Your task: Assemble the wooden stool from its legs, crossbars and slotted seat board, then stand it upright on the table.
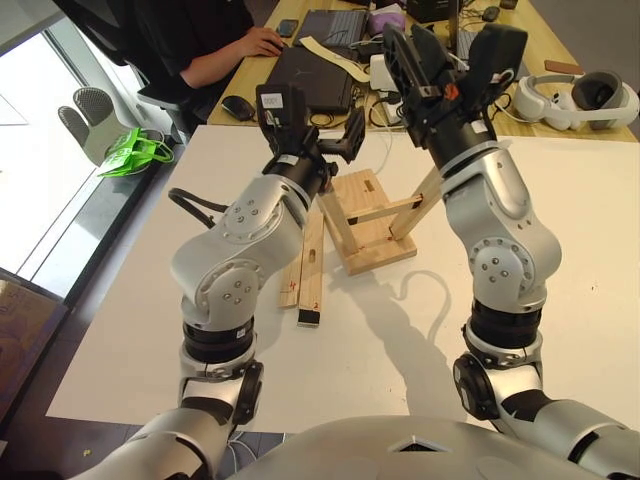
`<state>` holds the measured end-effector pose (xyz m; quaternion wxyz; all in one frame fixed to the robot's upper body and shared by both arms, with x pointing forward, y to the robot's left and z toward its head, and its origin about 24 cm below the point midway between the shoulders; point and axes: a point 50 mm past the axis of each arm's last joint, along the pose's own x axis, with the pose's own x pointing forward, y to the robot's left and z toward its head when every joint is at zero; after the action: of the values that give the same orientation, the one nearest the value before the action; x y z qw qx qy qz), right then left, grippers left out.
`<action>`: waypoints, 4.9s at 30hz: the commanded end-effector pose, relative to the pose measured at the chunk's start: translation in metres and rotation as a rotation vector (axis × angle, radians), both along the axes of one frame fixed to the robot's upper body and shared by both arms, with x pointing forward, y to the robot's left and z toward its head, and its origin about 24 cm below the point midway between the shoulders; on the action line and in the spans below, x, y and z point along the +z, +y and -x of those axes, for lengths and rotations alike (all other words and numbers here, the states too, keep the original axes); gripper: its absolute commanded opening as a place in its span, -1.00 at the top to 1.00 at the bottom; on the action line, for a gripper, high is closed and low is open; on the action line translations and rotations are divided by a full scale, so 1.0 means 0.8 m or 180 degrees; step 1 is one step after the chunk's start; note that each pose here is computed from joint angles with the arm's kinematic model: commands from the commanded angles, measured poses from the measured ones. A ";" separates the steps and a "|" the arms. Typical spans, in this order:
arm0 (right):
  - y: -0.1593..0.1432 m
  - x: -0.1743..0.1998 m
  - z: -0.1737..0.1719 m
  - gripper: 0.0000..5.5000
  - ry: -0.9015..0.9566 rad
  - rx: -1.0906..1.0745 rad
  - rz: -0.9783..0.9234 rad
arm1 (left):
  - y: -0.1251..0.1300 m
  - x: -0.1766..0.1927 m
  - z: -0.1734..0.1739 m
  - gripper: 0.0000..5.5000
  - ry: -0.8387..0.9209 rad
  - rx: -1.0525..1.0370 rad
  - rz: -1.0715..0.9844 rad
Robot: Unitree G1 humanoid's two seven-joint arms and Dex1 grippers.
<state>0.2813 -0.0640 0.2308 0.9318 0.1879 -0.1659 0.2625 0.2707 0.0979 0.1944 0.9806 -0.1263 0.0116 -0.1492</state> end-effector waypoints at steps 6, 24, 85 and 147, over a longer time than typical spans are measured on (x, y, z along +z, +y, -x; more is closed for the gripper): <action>-0.031 0.030 -0.021 0.31 -0.0271 -0.0283 -0.0087 | 0.044 0.084 -0.006 -0.52 -0.0817 0.0252 0.0351; -0.033 0.030 -0.025 0.31 -0.0260 -0.0364 -0.0066 | -0.004 -0.015 -0.006 -0.52 0.0274 -0.0170 -0.0359; 0.062 -0.138 0.065 0.94 0.0721 0.2024 0.1338 | 0.144 -0.042 0.030 -0.52 0.0280 0.2316 0.0272; -0.129 -0.169 0.034 0.96 0.2251 -0.1678 0.0953 | 0.157 -0.098 -0.016 0.26 0.0474 0.1584 -0.0974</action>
<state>0.2564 -0.1651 0.0963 0.9829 0.0877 0.1563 -0.0423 0.2850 0.2070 0.1156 0.9940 -0.0014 0.0734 0.0816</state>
